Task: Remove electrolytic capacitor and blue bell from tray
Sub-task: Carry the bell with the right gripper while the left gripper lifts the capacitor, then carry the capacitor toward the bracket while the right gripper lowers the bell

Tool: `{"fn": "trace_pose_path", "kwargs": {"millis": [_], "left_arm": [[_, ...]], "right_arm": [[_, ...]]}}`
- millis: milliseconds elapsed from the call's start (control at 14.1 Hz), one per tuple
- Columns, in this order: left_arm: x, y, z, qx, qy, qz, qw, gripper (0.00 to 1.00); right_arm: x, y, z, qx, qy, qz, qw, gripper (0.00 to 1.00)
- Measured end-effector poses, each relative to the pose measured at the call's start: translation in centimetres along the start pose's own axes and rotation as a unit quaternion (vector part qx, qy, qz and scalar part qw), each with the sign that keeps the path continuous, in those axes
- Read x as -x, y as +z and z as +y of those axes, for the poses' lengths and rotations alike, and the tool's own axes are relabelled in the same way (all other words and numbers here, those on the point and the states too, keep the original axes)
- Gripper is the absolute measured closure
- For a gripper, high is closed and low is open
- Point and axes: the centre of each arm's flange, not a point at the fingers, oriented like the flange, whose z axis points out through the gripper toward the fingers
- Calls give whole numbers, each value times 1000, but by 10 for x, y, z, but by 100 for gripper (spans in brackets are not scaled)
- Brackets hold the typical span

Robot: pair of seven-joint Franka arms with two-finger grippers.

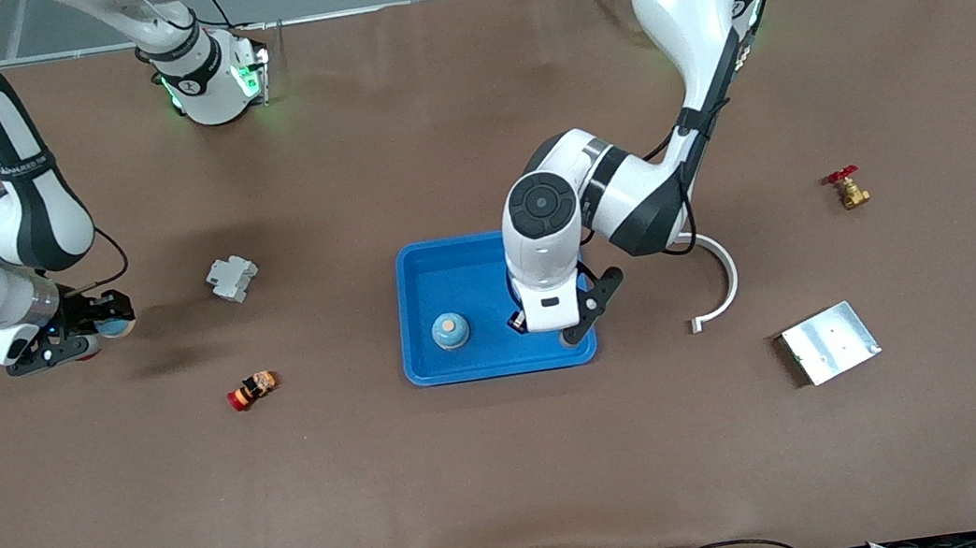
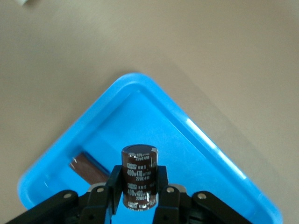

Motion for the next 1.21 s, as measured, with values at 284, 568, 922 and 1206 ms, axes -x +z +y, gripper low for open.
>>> {"fn": "trace_pose_path", "kwargs": {"millis": [284,568,922,1206], "left_arm": [[-36,-24,-10,7,134,6,991,66],[-81,-42,-41,-15,251,-3,968,66],[-109,-38,-93,-43,339,-27,939,66],[-112,-2,-129,-30,385,-16,922,66]], "right_arm": [[15,16,-1,-2,0,-9,1000,36],[26,31,-5,3,1,-1,1000,36],[35,35,7,5,14,-1,1000,36],[37,45,5,3,13,-8,1000,30]]}}
